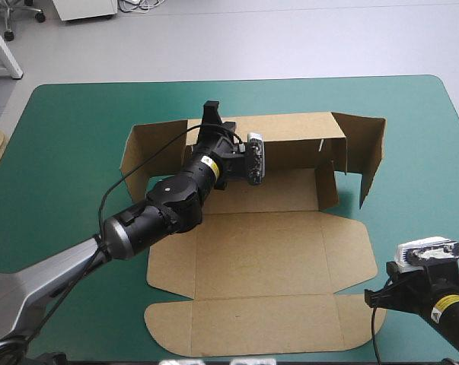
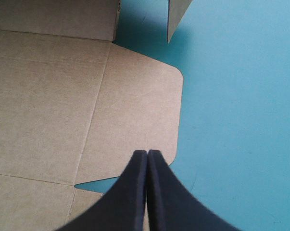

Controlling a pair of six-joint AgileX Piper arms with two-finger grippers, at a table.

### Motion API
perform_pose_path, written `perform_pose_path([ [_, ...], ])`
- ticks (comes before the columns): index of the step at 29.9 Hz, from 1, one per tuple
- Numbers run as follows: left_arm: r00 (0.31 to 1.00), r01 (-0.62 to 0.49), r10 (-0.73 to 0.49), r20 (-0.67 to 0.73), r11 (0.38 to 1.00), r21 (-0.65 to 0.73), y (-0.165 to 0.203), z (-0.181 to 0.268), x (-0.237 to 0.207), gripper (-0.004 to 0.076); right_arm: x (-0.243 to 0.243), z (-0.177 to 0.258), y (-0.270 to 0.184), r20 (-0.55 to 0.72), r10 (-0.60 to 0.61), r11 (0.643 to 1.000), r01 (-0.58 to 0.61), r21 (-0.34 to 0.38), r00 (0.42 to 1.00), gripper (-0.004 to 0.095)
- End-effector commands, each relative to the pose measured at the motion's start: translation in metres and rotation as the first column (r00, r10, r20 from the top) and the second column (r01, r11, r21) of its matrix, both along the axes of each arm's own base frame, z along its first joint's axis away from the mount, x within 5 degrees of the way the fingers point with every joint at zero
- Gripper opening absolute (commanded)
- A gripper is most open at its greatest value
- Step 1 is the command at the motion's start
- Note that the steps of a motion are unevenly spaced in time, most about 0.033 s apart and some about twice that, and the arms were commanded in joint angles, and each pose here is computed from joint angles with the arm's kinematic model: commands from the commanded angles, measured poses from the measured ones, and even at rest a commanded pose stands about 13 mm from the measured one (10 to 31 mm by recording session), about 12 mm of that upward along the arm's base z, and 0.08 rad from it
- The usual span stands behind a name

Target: Fold the box

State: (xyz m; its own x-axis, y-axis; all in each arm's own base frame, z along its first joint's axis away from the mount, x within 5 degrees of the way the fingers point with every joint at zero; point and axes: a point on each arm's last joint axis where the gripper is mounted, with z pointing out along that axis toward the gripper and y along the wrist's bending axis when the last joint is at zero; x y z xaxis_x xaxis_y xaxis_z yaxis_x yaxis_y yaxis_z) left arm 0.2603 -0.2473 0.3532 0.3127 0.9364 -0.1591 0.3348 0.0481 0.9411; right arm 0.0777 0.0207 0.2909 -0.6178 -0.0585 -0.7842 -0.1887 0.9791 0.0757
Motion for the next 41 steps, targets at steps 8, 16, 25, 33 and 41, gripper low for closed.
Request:
perform_pose_path([
  [8,0.983,-0.142,0.152,0.104,0.985,-0.097,-0.008,-0.001,-0.007,-0.0010,0.002,0.014,0.000,0.056,-0.014,0.999,0.012,0.033,0.998,0.0000],
  [16,0.963,-0.137,0.148,0.225,0.988,-0.065,-0.026,-0.029,-0.032,-0.0010,0.001,0.015,0.000,0.038,-0.016,1.000,0.015,0.027,0.999,0.0000],
  [25,0.963,-0.142,0.155,0.219,0.987,-0.077,-0.026,-0.032,-0.034,-0.0010,0.002,0.062,-0.003,0.100,-0.001,1.000,0.004,-0.029,0.995,0.0000],
  [33,0.971,-0.114,0.127,0.203,0.991,-0.075,-0.028,-0.034,-0.034,-0.0010,0.070,0.141,0.012,0.115,-0.019,0.986,0.037,-0.164,0.993,-0.0001],
  [41,0.973,-0.102,0.113,0.199,0.993,-0.065,-0.029,-0.035,-0.034,-0.0010,0.149,0.202,0.042,0.027,0.031,0.979,-0.025,-0.200,0.999,-0.0020],
])
